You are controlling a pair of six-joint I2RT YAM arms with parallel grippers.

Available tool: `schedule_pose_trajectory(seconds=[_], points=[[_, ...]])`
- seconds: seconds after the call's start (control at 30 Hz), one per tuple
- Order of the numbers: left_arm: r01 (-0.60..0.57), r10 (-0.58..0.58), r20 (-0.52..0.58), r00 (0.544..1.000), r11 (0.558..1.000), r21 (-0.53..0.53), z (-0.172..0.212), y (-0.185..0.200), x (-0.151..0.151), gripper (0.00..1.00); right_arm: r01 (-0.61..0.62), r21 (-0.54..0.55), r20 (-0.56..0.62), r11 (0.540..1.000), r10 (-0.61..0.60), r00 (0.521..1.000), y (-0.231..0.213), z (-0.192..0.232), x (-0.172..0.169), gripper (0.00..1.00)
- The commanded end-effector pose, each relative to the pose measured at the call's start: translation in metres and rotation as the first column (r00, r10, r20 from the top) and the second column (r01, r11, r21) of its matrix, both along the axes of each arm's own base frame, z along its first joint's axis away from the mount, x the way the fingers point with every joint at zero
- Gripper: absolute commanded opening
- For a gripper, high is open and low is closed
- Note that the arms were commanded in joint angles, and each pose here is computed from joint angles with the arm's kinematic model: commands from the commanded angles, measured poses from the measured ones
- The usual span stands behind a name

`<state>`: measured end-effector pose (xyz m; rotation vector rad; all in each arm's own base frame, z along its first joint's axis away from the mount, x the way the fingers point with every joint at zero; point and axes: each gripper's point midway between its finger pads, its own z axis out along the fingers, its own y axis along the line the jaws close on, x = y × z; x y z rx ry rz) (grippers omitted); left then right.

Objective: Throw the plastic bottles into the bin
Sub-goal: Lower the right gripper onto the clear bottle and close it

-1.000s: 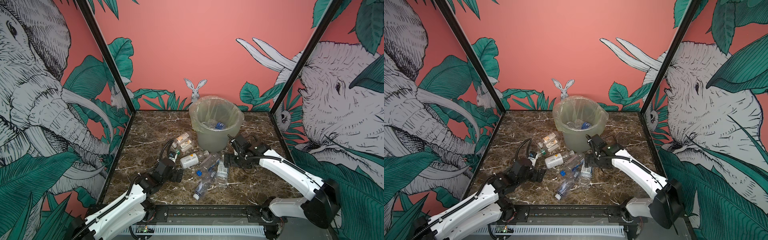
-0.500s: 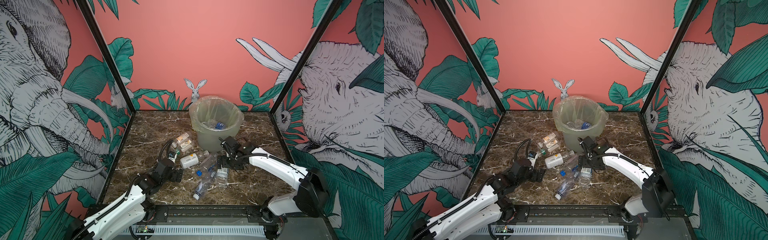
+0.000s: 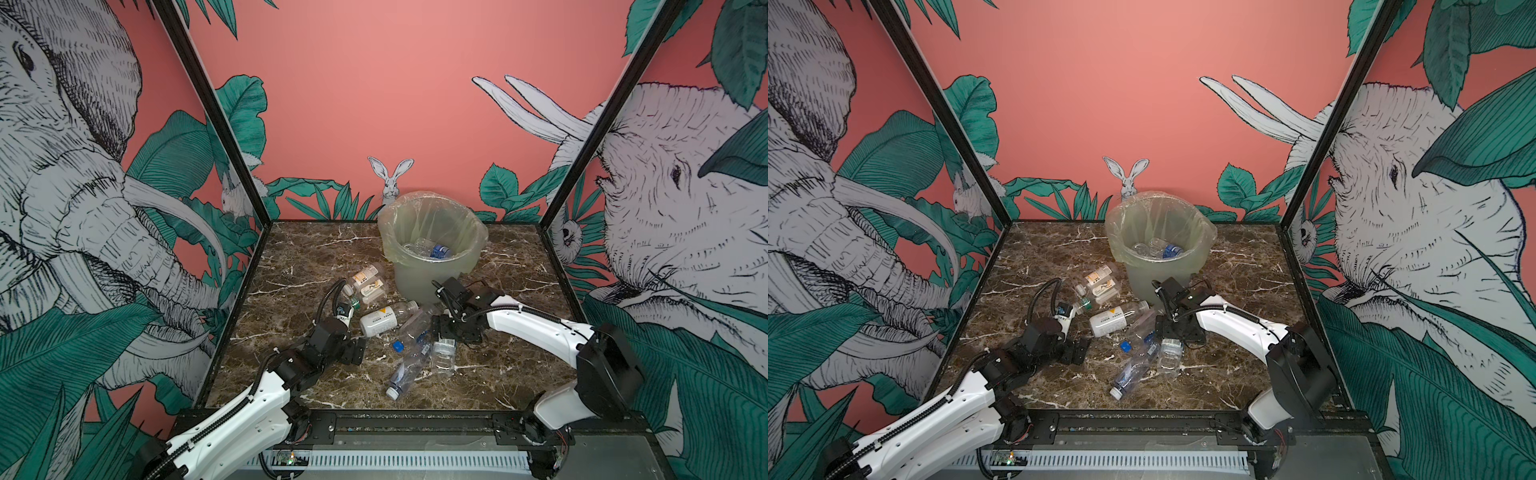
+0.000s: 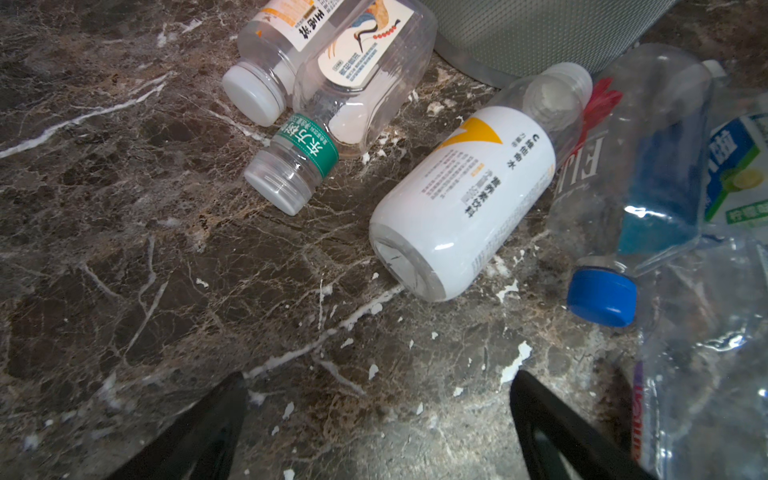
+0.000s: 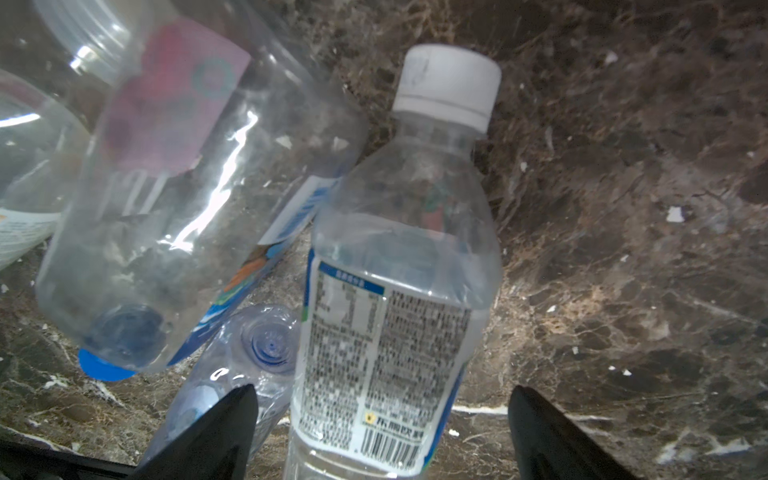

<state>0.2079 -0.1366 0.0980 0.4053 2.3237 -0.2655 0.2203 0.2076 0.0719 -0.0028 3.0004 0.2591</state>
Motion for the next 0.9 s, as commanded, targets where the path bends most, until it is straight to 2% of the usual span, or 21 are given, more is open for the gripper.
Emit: schedule_pose_trajectory(seconds=[0.0, 0.6, 0.87], points=[[-0.006, 0.006, 0.012, 1.0, 1.0, 0.0, -0.002, 0.001, 0.001, 1.0, 0.015, -0.01, -0.008, 1.0, -0.015, 1.0, -0.001, -0.008, -0.003, 0.95], [-0.01, 0.01, 0.005, 1.0, 1.0, 0.008, -0.003, 0.001, 0.002, 1.0, -0.019, -0.174, -0.024, 0.985, 0.015, 1.0, -0.033, -0.019, -0.01, 0.82], [-0.006, 0.006, 0.001, 1.0, 1.0, 0.011, -0.004, 0.001, 0.002, 0.99, -0.063, -0.144, -0.051, 0.988, 0.056, 0.997, -0.022, -0.025, -0.01, 0.84]])
